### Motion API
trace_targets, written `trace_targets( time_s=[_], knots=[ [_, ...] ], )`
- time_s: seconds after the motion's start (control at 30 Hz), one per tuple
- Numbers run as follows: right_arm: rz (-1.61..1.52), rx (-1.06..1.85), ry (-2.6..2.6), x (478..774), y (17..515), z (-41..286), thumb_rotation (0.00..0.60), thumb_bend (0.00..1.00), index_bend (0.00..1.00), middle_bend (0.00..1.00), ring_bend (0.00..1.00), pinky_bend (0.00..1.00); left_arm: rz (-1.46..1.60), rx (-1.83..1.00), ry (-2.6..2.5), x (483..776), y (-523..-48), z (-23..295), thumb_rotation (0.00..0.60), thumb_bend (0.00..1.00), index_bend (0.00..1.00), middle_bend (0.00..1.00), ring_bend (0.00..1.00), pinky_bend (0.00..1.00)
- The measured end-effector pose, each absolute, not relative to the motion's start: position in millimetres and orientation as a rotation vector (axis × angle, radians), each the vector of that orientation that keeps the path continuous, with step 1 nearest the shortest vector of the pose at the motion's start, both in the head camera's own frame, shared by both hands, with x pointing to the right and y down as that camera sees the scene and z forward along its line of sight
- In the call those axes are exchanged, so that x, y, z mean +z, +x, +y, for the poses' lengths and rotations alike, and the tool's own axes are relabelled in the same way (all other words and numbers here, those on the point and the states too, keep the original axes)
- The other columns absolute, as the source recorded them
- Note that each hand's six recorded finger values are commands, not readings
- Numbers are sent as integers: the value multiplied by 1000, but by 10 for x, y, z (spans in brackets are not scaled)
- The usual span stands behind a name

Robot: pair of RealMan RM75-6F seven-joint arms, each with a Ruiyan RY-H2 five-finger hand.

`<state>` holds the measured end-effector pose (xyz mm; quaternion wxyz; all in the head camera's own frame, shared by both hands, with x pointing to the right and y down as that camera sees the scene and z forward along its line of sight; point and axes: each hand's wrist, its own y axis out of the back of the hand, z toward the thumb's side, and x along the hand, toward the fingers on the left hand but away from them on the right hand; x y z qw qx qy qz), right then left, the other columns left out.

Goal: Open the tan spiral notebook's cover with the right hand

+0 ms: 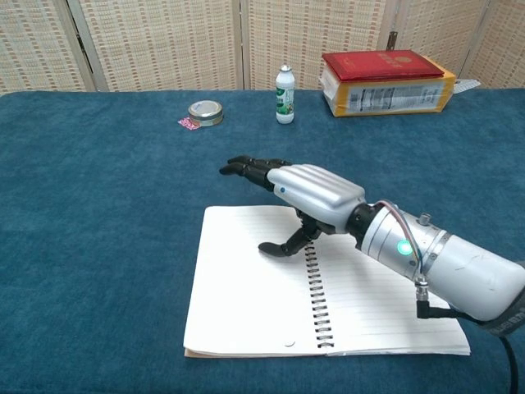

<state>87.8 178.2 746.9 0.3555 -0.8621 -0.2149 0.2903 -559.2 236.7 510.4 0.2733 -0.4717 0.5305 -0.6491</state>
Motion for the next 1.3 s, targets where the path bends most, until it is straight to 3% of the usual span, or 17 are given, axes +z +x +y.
trace_targets(
  time_s=[0.27,0.57,0.9,1.1,1.3],
  knots=[
    [-566,733,-2209,7453,923,1765,600,318,0,0,0,0,1416,-1741,-1268,5082,-5581,2375,600,244,213,98,44,175],
    [-708,688,-2077,6953,1466,1475,600,318,0,0,0,0,1335,-1717,-1292,5104,-5419,2397,600,244,213,98,43,175],
    [-750,1029,-1742,6215,2805,1395,600,319,0,0,0,0,1208,-1705,-1341,5241,-5178,2426,600,244,213,98,44,175],
    [-774,1370,-1523,6000,3744,1659,600,324,0,0,0,0,1163,-1708,-1369,5338,-5084,2442,600,244,213,98,43,175],
    [-927,1518,-1448,5833,4263,1810,600,334,0,0,0,0,1102,-1716,-1359,5423,-4998,2450,600,244,213,98,43,175]
  ],
)
